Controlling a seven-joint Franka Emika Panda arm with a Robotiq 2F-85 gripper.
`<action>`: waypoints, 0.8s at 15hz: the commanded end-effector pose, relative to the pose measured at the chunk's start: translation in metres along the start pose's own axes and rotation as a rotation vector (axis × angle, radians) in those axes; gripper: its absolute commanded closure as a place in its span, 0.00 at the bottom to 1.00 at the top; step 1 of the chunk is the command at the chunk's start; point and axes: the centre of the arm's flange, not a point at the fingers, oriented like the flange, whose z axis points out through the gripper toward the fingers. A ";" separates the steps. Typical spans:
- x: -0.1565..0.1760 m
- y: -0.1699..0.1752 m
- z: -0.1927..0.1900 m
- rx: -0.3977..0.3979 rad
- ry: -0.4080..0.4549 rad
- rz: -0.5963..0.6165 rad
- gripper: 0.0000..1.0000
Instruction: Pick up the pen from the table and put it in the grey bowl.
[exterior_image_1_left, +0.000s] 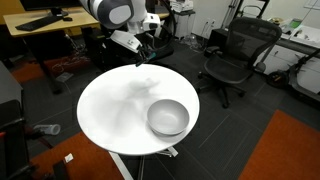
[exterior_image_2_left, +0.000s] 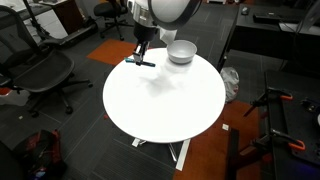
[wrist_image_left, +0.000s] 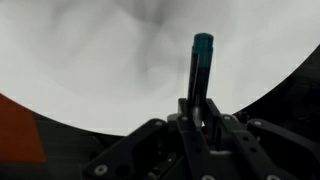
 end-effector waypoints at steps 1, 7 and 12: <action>-0.026 0.009 -0.051 -0.068 -0.005 0.065 0.95; -0.057 0.038 -0.098 -0.154 0.016 0.178 0.95; -0.077 0.067 -0.123 -0.232 0.027 0.291 0.95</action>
